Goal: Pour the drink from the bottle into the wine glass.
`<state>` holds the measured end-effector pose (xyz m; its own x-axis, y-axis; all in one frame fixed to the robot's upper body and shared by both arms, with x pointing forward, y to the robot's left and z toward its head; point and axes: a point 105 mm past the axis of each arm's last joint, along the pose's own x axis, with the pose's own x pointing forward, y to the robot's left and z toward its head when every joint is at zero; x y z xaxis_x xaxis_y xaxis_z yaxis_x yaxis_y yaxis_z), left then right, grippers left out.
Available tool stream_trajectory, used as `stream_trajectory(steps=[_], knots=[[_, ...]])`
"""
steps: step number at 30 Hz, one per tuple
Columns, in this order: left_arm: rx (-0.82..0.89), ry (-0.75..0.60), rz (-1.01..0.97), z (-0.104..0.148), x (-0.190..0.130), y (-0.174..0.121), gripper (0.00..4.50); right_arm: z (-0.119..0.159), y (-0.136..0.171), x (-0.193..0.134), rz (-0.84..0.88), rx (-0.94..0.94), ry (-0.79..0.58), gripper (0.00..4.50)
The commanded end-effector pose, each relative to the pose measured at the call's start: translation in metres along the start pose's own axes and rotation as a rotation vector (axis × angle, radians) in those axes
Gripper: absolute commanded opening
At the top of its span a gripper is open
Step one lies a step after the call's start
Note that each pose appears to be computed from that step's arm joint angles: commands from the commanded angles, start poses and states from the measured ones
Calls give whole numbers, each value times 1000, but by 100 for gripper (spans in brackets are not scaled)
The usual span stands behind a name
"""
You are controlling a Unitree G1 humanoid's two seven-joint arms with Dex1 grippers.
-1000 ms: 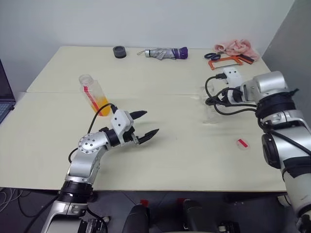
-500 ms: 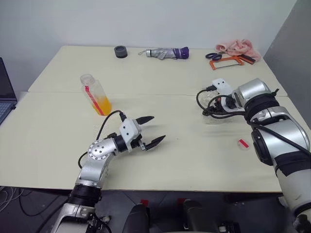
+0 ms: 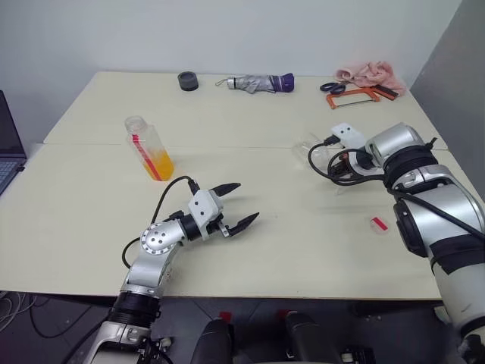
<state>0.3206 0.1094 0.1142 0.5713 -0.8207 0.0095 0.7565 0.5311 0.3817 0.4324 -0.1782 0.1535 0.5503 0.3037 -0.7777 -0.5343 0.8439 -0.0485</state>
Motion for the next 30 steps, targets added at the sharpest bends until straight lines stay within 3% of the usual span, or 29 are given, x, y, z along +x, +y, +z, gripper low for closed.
stream_trajectory(steps=[1,5,13,20,25,30], knots=[[6,-32,49,16,-4,16,450,48,7,-22,33,69,-229,13],[-89,-27,103,19,-16,30,450,88,29,-26,146,135,-524,13],[-175,26,80,28,-40,43,450,103,61,-9,16,-14,-856,13],[-230,117,-69,35,-53,30,450,86,102,3,48,-84,-964,13],[-228,140,-74,40,-55,37,450,70,113,18,45,-81,-949,13],[-231,152,-94,43,-53,38,450,35,119,38,54,-18,-891,13]])
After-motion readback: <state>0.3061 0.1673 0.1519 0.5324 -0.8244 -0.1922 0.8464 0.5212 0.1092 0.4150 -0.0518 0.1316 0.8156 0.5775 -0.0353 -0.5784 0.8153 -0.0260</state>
